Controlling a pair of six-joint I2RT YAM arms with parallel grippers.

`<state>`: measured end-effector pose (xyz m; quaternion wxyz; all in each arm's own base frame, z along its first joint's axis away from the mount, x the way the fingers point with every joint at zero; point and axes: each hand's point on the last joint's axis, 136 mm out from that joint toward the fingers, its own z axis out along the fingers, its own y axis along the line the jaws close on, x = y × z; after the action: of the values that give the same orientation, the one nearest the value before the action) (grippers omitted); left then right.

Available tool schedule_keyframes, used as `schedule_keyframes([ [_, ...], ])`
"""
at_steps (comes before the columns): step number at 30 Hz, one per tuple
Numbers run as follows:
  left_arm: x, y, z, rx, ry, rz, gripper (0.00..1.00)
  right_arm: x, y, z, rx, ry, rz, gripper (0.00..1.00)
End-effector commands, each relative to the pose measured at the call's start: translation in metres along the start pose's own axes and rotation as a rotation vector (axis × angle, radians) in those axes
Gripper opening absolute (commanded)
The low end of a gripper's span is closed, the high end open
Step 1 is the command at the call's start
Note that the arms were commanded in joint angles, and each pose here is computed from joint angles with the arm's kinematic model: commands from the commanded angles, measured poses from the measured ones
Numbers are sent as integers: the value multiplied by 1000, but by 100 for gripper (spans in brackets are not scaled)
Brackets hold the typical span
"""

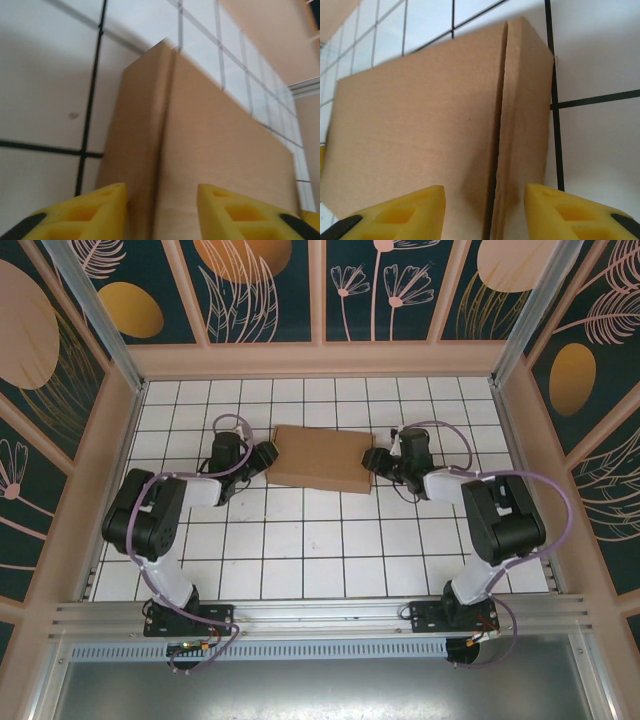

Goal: Fold the paper box

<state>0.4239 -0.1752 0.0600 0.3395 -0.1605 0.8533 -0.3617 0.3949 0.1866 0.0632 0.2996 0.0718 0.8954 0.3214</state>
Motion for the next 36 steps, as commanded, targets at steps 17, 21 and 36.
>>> schedule_keyframes([
  [17, -13, -5, 16, 1, -12, 39, 40, -30, -4, 39, -26, 46, 9, 42],
  [21, -32, -16, 6, -7, -67, 73, 60, -43, 7, 23, -54, -4, -11, 59],
  [36, -118, -82, -173, -85, -618, 380, 99, -116, 48, -156, 82, -607, -238, 99],
])
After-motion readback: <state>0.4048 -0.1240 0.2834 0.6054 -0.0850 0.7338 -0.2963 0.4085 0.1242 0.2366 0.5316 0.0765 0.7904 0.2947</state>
